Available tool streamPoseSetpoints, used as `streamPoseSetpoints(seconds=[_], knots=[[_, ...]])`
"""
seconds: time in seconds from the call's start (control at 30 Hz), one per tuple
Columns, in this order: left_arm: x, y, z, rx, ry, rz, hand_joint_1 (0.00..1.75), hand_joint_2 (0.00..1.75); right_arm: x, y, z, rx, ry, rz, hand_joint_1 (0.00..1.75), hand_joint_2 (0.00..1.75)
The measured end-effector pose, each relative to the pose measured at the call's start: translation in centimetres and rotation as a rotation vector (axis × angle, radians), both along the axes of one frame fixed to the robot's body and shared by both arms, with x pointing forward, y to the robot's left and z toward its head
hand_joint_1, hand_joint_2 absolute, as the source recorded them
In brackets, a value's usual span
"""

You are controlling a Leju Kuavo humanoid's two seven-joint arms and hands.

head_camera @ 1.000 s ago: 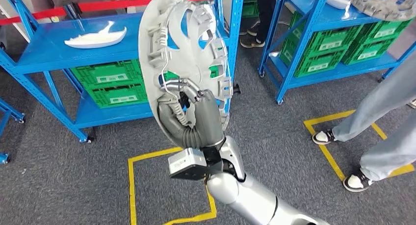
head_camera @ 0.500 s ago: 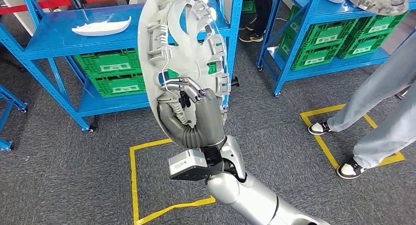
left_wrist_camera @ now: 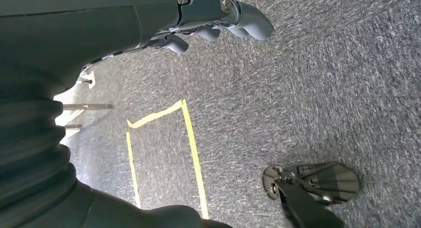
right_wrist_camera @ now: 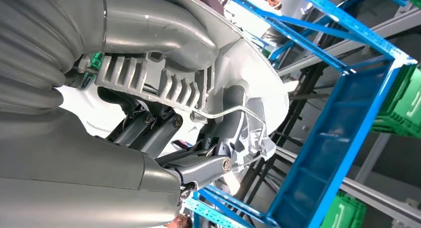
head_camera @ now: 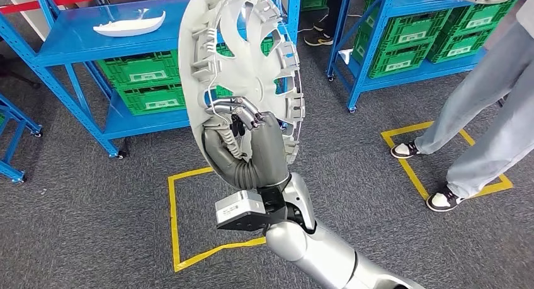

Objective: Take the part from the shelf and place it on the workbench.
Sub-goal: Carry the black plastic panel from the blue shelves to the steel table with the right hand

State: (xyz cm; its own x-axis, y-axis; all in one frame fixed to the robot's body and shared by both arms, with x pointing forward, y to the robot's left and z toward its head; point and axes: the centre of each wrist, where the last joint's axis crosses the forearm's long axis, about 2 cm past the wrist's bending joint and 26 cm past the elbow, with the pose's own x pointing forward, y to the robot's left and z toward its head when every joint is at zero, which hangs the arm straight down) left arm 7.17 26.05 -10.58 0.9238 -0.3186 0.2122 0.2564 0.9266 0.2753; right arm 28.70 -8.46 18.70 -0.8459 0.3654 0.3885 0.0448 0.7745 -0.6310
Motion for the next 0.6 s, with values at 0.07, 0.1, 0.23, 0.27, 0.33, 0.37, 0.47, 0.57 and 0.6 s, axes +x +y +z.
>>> streamPoseSetpoints(seconds=[0.07, 0.1, 0.23, 0.27, 0.33, 0.37, 0.47, 0.57, 0.6], knots=[[0.05, -0.05, 0.01, 0.0, -0.001, -0.003, 0.0, 1.75, -0.15, 0.05, 0.05, 0.0, -0.003, -0.002, 1.75, 1.75], [0.0, -0.08, 0.0, -0.001, 0.0, -0.005, 0.0, 1.75, -0.2, 0.06, 0.06, -0.001, -0.004, -0.002, 1.75, 1.75], [-0.08, -0.15, 0.0, -0.002, 0.002, -0.007, 0.0, 1.75, -0.29, 0.05, 0.03, -0.003, -0.002, -0.005, 1.75, 1.75], [-0.03, -0.11, 0.0, -0.002, 0.001, -0.008, 0.0, 1.75, -0.32, 0.05, -0.01, -0.004, -0.001, -0.006, 1.75, 1.75], [0.06, -0.09, 0.01, -0.003, -0.001, -0.013, 0.0, 1.75, -0.39, 0.0, -0.12, -0.005, -0.002, -0.008, 1.75, 1.75], [0.08, -0.09, 0.01, -0.005, 0.0, -0.017, 0.0, 1.75, -0.42, -0.05, -0.2, -0.006, -0.002, -0.01, 1.75, 1.75], [0.21, -0.15, 0.04, -0.01, 0.0, -0.025, 0.0, 1.75, -0.43, -0.2, -0.3, -0.006, -0.003, -0.016, 1.75, 1.75], [0.44, -0.16, 0.08, -0.011, 0.0, -0.031, 0.0, 1.75, -0.42, -0.32, -0.25, -0.001, -0.006, -0.022, 1.75, 1.75], [0.5, -0.11, 0.08, -0.01, -0.001, -0.034, 0.0, 1.75, -0.43, -0.35, -0.28, 0.0, -0.007, -0.023, 1.75, 1.75]])
